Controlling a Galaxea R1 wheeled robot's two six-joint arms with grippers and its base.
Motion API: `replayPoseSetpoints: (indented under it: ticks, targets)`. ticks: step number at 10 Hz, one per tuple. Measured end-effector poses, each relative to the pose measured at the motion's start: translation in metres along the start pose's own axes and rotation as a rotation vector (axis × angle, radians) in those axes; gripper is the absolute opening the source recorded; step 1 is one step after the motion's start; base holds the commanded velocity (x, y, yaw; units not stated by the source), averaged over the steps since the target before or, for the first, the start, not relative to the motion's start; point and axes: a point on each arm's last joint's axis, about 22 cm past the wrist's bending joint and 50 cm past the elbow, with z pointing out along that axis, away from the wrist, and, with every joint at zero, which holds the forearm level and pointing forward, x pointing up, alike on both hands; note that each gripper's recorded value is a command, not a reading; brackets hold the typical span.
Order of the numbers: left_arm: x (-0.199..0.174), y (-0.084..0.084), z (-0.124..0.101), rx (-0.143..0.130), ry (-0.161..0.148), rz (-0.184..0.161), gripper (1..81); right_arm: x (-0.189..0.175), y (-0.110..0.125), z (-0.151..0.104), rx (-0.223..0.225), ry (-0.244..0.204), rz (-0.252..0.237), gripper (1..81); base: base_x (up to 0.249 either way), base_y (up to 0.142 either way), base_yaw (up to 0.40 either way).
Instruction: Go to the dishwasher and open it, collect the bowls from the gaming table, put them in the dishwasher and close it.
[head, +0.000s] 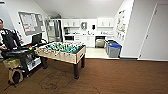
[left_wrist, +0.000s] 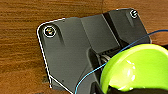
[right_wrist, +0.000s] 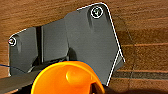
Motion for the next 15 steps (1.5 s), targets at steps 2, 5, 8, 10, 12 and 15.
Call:
replayPoseSetpoints:
  ticks: [2, 5, 8, 10, 12, 15]
  targets:
    - [-0.0003, 0.0000, 0.0000, 0.000, -0.001, 0.000, 1.0, 0.0000, 0.0000, 0.0000, 0.000, 0.000, 0.000, 1.0, 0.089, -0.100, 0.000]
    - [0.0001, 0.0005, 0.0002, -0.001, 0.000, 0.000, 1.0, 0.0005, 0.0007, -0.0001, -0.001, 0.000, 0.000, 1.0, 0.089, -0.100, 0.000]
    - [-0.0027, -0.0030, -0.0013, 0.005, -0.002, 0.000, 1.0, -0.0002, -0.0019, 0.0005, 0.002, 0.001, 0.000, 1.0, 0.089, -0.099, 0.000]
    - [0.0016, 0.0023, 0.0004, -0.005, 0.004, 0.000, 1.0, 0.0051, 0.0041, -0.0010, -0.007, 0.006, -0.001, 1.0, 0.089, -0.091, 0.000]
    - [-0.0038, -0.0004, -0.0005, 0.000, -0.005, -0.001, 1.0, 0.0019, 0.0022, -0.0004, -0.005, 0.002, -0.001, 1.0, 0.089, -0.068, 0.000]
    - [-0.0020, -0.0009, -0.0006, 0.001, -0.002, 0.000, 1.0, 0.0017, 0.0017, -0.0002, -0.004, 0.002, -0.001, 1.0, 0.091, -0.065, 0.000]
